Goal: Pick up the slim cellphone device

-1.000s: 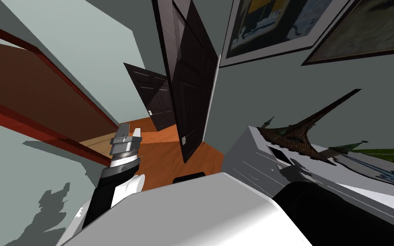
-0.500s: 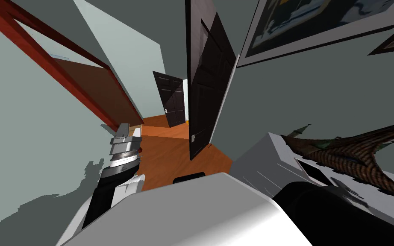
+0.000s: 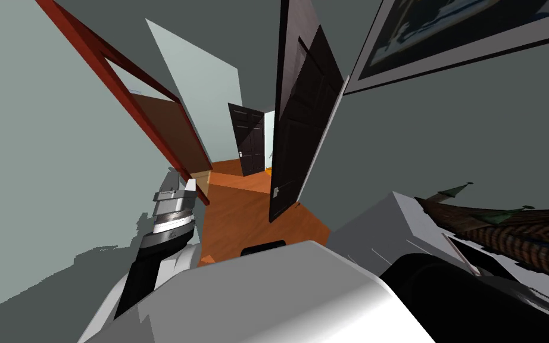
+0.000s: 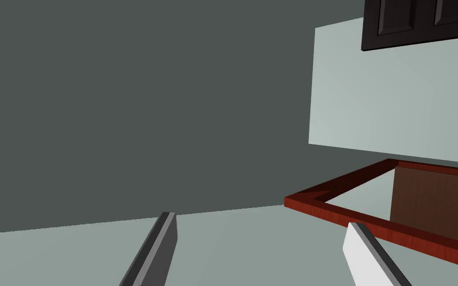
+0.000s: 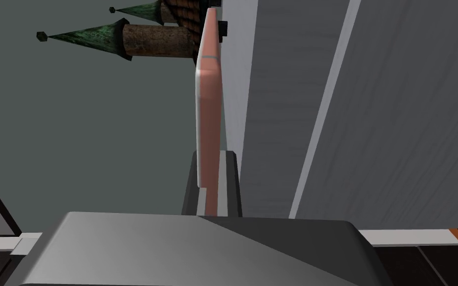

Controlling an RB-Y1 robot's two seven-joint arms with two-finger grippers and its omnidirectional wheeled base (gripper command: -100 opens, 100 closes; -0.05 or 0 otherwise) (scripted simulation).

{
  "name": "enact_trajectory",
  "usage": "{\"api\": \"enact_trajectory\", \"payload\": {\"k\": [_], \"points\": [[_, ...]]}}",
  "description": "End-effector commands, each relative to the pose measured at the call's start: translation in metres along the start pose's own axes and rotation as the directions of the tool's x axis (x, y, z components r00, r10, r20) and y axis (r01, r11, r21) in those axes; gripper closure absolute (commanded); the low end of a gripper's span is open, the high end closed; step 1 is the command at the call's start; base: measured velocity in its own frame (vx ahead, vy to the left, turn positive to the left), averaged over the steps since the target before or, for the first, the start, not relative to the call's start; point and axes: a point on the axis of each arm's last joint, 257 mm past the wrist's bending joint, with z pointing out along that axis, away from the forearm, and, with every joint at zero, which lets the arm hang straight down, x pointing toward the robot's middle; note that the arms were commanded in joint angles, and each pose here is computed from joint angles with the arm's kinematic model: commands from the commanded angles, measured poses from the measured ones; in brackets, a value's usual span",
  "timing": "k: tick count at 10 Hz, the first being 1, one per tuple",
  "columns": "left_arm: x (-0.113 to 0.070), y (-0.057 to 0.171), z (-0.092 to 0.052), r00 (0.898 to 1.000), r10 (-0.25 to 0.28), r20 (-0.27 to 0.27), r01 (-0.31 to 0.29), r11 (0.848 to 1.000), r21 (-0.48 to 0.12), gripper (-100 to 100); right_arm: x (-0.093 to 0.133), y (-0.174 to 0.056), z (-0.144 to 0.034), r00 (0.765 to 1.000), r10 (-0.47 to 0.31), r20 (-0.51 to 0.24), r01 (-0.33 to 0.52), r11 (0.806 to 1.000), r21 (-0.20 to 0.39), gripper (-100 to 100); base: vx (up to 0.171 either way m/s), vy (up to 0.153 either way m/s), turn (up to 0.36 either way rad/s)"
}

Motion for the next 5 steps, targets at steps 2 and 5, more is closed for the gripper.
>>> {"api": "enact_trajectory", "payload": {"k": [2,5], "points": [[0.0,0.0,0.0,1.0,0.0,0.0,0.0,1.0,0.0,0,0.0,-0.001,0.0,1.0,-0.002,0.001,0.002,1.0,0.002,100,0.0,0.0,0.0],[0.0,0.0,0.0,1.0,0.0,0.0,0.0,1.0,0.0,0,-0.045,-0.005,0.014,0.996,-0.011,0.089,0.011,1.0,0.005,100,0.025,-0.039,-0.123]]}}
